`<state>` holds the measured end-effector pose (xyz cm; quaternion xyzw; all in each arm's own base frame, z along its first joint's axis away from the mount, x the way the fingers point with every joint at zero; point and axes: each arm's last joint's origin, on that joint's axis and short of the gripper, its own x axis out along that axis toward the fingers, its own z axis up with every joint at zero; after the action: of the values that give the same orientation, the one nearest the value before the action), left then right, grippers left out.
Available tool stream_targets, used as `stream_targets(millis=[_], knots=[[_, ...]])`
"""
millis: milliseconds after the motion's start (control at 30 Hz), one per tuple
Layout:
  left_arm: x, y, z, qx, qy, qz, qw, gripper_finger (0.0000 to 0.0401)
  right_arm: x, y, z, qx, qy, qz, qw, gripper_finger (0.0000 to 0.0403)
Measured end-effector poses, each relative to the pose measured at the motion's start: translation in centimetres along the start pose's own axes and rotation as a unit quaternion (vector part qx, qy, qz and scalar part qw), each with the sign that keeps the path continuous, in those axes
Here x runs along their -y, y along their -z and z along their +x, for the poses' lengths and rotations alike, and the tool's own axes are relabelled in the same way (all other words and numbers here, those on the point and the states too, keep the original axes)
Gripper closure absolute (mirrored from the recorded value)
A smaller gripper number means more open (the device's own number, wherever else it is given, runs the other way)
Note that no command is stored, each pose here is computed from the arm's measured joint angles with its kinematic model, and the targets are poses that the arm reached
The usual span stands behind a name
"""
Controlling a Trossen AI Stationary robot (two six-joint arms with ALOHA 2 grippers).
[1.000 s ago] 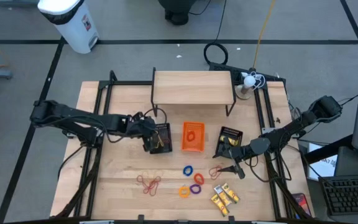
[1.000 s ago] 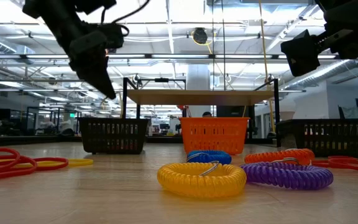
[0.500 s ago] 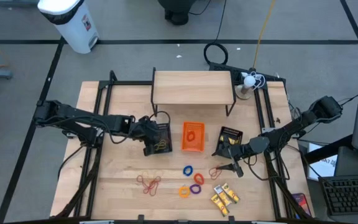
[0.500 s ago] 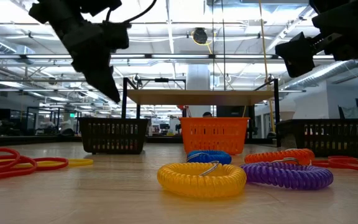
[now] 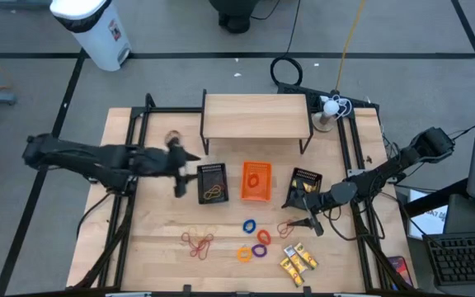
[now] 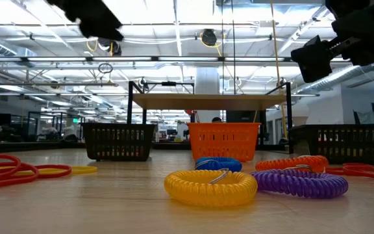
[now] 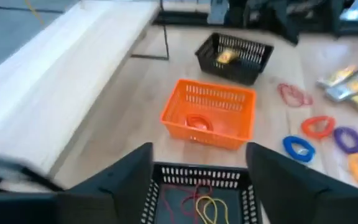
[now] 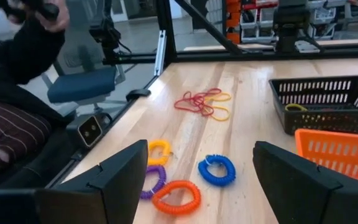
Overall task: Pick & Place Office Desk Supplies
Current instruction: Put the orange spring rubber band into the orange bin
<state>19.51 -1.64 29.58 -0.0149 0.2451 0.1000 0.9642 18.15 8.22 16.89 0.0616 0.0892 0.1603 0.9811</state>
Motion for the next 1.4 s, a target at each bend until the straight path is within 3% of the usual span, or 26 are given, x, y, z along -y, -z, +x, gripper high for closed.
stream_targets(millis=[167,267,367,600,800,933,1167,1400], knots=[[-1.0,3.9,-1.9,0.015,0.028,-0.027,0.999,0.0301,0.1,0.4,0.0,-0.020,0.004,-0.031,0.999,0.0126],[-1.3,5.7,-2.2,0.084,0.049,-0.056,0.994,0.0383,0.1,0.5,0.0,-0.024,0.005,-0.041,0.999,0.0128],[-1.4,7.4,-2.0,0.137,0.078,-0.061,0.986,0.0386,0.1,0.4,0.0,-0.023,0.005,-0.041,0.999,0.0130],[-1.8,11.5,-0.3,0.178,0.087,-0.076,0.977,0.0398,0.3,0.4,0.0,-0.018,0.036,-0.043,0.998,0.0133],[-2.2,14.0,0.7,0.173,0.068,-0.082,0.979,0.0399,0.2,0.0,0.9,-0.034,0.058,-0.055,0.996,0.0133],[-2.6,15.5,1.2,0.171,0.058,-0.096,0.979,0.0399,-0.9,-0.7,3.2,-0.090,0.048,-0.093,0.990,0.0133],[-2.9,15.5,1.3,0.168,0.043,-0.110,0.979,0.0393,-2.6,-0.3,6.8,-0.244,0.076,-0.146,0.956,0.0133],[-2.9,15.5,1.3,0.168,0.037,-0.113,0.979,0.0391,-3.9,1.6,8.5,-0.257,0.054,-0.197,0.945,0.0148]])
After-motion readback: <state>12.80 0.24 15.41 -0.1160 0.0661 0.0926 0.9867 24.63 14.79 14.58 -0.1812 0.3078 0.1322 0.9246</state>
